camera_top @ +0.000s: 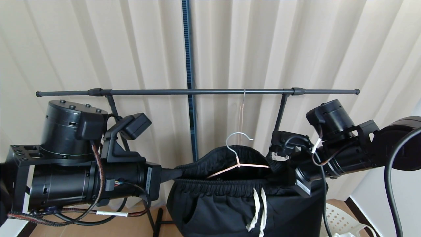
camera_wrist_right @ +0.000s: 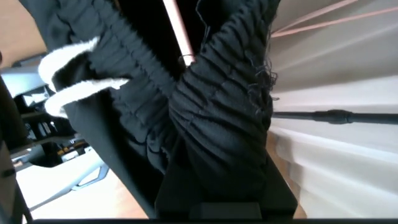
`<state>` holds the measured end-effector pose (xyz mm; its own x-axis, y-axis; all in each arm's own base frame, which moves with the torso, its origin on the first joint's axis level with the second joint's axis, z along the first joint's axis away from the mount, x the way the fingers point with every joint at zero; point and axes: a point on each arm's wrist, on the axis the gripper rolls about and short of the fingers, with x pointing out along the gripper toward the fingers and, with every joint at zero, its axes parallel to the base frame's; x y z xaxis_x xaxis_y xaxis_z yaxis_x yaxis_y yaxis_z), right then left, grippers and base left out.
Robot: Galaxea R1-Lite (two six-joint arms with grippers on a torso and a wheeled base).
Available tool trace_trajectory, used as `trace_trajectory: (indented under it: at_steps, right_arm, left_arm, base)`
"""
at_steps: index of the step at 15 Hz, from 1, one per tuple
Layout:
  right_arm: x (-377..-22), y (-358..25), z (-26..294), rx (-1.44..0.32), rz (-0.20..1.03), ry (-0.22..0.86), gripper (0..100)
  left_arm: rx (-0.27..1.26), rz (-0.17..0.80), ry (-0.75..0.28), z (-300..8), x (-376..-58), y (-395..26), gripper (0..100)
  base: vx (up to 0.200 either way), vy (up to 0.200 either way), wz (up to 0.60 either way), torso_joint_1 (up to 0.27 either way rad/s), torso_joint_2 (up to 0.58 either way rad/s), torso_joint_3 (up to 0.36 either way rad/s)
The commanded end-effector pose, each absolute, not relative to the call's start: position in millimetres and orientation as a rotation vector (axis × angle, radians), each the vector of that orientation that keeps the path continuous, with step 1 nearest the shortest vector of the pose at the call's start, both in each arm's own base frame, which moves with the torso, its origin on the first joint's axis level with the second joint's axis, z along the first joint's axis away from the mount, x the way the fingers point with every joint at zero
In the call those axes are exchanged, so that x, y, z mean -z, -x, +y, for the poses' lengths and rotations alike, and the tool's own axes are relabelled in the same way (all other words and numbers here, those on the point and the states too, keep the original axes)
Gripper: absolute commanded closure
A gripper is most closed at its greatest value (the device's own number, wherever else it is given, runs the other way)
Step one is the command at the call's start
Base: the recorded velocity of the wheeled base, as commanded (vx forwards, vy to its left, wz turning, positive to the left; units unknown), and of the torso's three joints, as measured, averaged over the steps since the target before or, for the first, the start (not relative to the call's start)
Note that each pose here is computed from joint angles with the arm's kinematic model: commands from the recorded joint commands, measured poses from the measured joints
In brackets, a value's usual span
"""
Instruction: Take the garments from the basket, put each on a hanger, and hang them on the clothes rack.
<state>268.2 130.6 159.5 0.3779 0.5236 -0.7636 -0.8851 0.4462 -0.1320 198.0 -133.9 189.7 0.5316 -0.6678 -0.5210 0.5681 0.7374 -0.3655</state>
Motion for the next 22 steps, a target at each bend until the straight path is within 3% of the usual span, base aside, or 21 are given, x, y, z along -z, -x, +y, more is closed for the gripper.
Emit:
trace_trajectory:
  at_steps: [1,10,13,22]
  right_arm:
    - [-165,-265,130,-0.979,0.690,0.580,100]
    - [-164,-267,139,-1.024,0.642,0.529,100]
    - [-164,-266,152,-1.008,0.641,0.434,100]
    - [-161,-271,169,-0.984,0.629,0.318,100]
  left_arm:
    - [0.756,0.709,0.148,-138,-185,-196,100]
    - [0.746,0.714,0.100,-159,-175,-196,100]
    - [0.761,0.710,0.098,-162,-175,-194,100]
    - [0.803,0.691,0.076,-175,-180,-180,100]
  base:
    - [0.000,0.000,0.00,0.000,0.00,0.000]
    - [0.000,0.000,0.00,0.000,0.00,0.000]
    - [0.000,0.000,0.00,0.000,0.00,0.000]
    - [0.000,0.000,0.00,0.000,0.00,0.000]
